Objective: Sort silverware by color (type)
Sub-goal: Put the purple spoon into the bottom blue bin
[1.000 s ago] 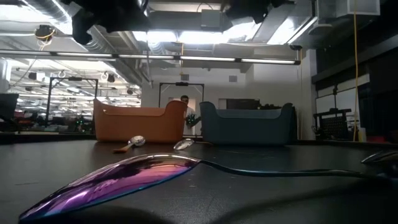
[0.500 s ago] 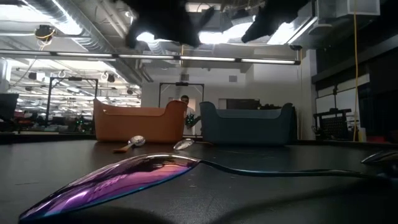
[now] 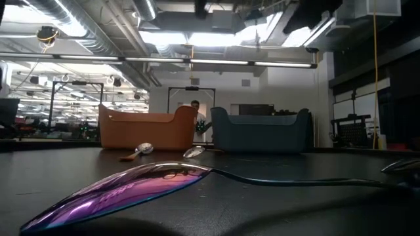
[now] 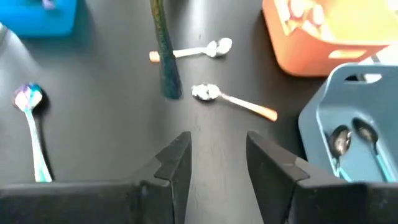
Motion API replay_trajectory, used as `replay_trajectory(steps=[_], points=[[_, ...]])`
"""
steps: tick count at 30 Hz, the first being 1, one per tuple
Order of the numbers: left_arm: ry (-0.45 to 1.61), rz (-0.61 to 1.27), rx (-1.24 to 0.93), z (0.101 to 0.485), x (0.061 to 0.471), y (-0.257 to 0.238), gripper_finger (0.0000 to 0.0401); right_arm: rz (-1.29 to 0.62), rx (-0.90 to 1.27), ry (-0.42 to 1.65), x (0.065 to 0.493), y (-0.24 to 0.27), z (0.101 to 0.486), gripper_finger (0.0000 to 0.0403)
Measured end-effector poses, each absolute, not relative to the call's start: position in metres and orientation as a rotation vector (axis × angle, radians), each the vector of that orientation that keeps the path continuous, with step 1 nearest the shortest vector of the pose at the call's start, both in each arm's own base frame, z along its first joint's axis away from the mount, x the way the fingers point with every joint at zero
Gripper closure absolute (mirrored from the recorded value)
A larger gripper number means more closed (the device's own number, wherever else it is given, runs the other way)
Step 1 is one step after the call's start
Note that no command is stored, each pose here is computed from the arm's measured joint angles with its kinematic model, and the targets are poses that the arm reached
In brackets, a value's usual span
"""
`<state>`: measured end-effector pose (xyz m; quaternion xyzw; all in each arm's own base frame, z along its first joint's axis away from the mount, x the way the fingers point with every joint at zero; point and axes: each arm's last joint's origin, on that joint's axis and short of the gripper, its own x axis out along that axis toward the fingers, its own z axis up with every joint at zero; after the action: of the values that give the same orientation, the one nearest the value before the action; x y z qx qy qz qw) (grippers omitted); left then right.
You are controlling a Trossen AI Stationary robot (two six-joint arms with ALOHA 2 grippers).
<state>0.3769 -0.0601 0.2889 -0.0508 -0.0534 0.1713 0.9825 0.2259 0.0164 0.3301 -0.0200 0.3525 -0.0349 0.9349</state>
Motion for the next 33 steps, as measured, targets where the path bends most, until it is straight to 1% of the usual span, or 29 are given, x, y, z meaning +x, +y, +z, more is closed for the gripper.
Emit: replay_trajectory(steps=[6, 10, 16, 18, 21, 24, 26, 33], points=[[-0.315, 0.168, -0.019, 0.310, 0.378, -0.040, 0.0392, -0.077, 0.037, 0.568, 0.218, 0.016, 0.349, 0.0262], [-0.403, 0.143, 0.035, 0.318, 0.376, -0.027, 0.0392, -0.081, 0.059, 0.545, 0.219, 0.016, 0.351, 0.0262], [-0.496, 0.085, 0.107, 0.327, 0.373, -0.013, 0.0392, -0.150, 0.027, 0.614, 0.213, 0.014, 0.346, 0.0262], [-0.536, 0.060, 0.119, 0.330, 0.372, -0.009, 0.0392, -0.176, 0.019, 0.603, 0.211, 0.013, 0.343, 0.0262], [-0.566, 0.035, 0.135, 0.333, 0.370, -0.004, 0.0392, -0.176, 0.019, 0.606, 0.205, 0.012, 0.331, 0.0262], [-0.578, 0.009, 0.150, 0.333, 0.370, -0.001, 0.0392, -0.169, 0.031, 0.560, 0.199, 0.012, 0.315, 0.0262], [-0.584, -0.004, 0.158, 0.334, 0.369, 0.002, 0.0392, -0.161, 0.047, 0.475, 0.197, 0.012, 0.308, 0.0262], [-0.621, 0.018, 0.176, 0.337, 0.367, 0.015, 0.0392, -0.077, 0.122, 0.031, 0.202, 0.014, 0.285, 0.0262]])
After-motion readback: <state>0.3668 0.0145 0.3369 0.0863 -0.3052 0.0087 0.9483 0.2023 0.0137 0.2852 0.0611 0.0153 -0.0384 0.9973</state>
